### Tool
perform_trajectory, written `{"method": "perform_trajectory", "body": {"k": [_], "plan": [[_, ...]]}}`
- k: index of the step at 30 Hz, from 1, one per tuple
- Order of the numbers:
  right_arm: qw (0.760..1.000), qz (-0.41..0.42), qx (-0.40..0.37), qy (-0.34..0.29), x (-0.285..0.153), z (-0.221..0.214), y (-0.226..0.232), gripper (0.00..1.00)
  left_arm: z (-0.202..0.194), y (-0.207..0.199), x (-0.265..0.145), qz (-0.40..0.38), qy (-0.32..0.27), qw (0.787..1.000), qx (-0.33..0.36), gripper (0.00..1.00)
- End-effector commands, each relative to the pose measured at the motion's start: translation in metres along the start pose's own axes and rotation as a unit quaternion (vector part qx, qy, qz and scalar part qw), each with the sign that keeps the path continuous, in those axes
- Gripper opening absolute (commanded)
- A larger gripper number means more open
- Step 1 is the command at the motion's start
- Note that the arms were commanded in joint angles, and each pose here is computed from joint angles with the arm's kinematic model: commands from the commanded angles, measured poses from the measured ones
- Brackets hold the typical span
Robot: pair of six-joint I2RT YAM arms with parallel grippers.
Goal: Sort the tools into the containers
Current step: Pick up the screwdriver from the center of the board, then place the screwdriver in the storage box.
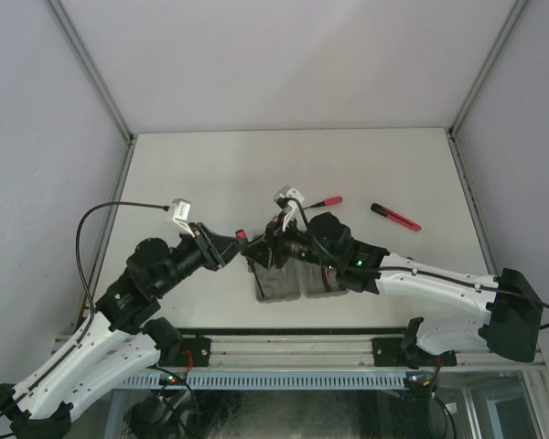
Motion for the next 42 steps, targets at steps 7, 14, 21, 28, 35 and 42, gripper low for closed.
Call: {"method": "perform_trajectory", "body": {"k": [7,14,21,28,35,42], "plan": [[0.999,0.028,-0.002,-0.036,0.005,0.021,0.014,0.23,0.007,-0.008,-0.001,-0.025,-0.013,1.0,-0.006,0.0],[0.999,0.009,0.006,-0.042,0.003,0.021,0.011,0.09,0.009,-0.009,-0.005,-0.028,-0.021,0.999,-0.003,0.31],[0.998,-0.029,0.012,-0.053,-0.003,0.023,0.005,0.04,0.012,-0.005,-0.013,-0.005,-0.033,0.999,0.009,0.64],[0.995,-0.078,0.025,-0.065,-0.013,0.021,-0.003,0.01,0.016,-0.001,-0.017,0.025,-0.028,0.999,0.029,0.72],[0.987,-0.135,0.042,-0.08,-0.028,0.014,-0.02,0.0,0.021,0.005,-0.019,0.064,-0.019,0.997,0.048,0.75],[0.976,-0.191,0.067,-0.083,-0.041,0.003,-0.04,0.0,0.015,0.024,-0.015,0.129,0.024,0.989,0.064,0.75]]}}
Point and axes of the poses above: each gripper's point midway between its finger pads, its own x axis out along the fingers, its own y axis along the line the jaws close on, z = x × y, the point moved 9 cm from there along -x, back along the fingers, and after that the axes turned 14 degrees about x, right-handed, at the moved point
